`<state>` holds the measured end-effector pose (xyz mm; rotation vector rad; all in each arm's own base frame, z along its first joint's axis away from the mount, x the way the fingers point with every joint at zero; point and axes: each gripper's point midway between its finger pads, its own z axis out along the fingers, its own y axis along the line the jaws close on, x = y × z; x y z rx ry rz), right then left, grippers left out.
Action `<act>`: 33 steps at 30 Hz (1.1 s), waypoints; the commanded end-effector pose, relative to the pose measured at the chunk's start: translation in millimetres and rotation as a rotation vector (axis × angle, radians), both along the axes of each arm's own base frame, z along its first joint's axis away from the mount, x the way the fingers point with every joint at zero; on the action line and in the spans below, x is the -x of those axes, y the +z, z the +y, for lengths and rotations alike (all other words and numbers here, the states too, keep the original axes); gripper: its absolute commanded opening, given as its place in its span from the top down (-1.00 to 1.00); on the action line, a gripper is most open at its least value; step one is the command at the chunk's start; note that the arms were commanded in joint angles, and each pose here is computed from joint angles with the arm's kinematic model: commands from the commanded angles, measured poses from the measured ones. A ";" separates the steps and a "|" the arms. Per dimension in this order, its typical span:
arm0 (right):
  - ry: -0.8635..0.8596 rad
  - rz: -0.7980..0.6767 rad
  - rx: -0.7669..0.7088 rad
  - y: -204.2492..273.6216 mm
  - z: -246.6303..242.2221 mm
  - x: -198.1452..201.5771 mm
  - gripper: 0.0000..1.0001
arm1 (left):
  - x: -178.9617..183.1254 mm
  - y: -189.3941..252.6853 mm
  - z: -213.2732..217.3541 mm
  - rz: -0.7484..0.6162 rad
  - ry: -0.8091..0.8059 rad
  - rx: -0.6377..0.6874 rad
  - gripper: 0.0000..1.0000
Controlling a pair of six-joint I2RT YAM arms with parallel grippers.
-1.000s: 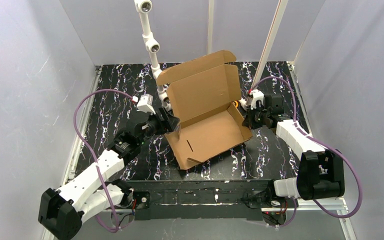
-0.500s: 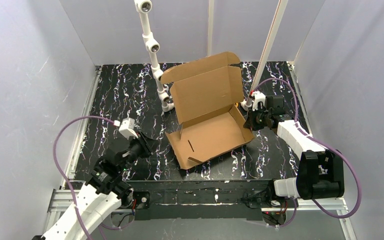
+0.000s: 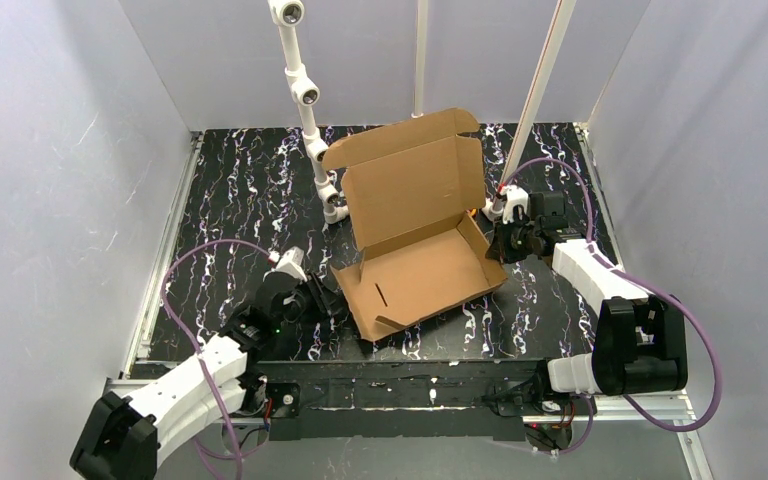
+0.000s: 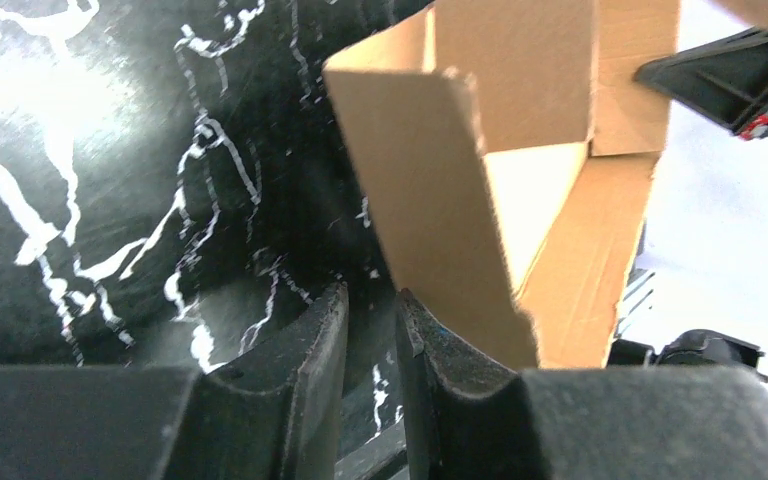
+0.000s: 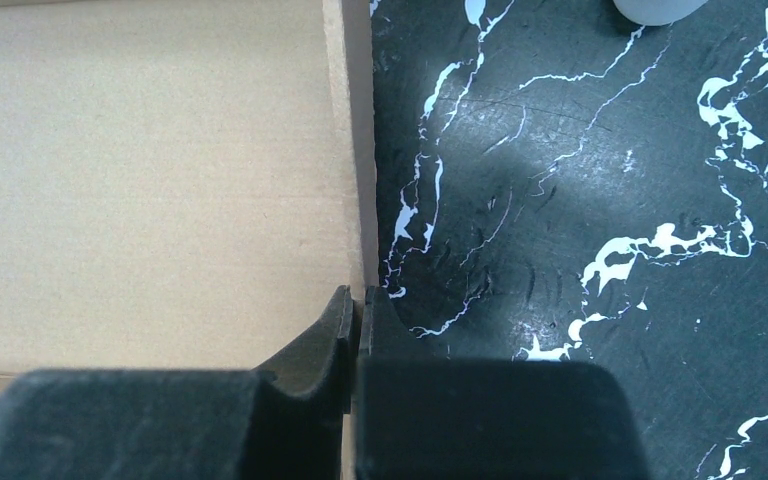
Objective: Fold the paper box
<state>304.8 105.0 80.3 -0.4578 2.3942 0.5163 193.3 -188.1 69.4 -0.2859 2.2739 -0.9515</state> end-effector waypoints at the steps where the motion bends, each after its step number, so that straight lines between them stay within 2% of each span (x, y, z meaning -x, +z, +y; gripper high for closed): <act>1: 0.040 -0.027 -0.029 7.8 11.4 -3.8 0.97 | -19.5 33.0 -20.2 -0.116 -0.034 0.097 0.51; 14: 0.051 -0.029 -0.001 4.3 13.8 -2.5 0.97 | -25.2 57.4 -49.8 -0.171 -0.147 0.193 0.44; 21: 0.042 -0.035 0.018 3.6 10.8 -4.0 0.97 | -17.6 60.5 -29.3 -0.229 -0.058 0.228 0.20; 24: 0.043 -0.033 0.018 2.9 11.1 -3.8 0.97 | -19.6 63.8 -18.6 -0.258 -0.014 0.204 0.08; 30: 0.047 -0.032 0.020 2.4 11.5 -3.1 0.97 | -34.8 92.4 -14.5 -0.341 -0.017 0.105 0.07; 33: 0.054 -0.030 0.013 3.6 13.1 -2.3 0.97 | -48.7 108.1 -17.1 -0.383 -0.044 0.020 -0.15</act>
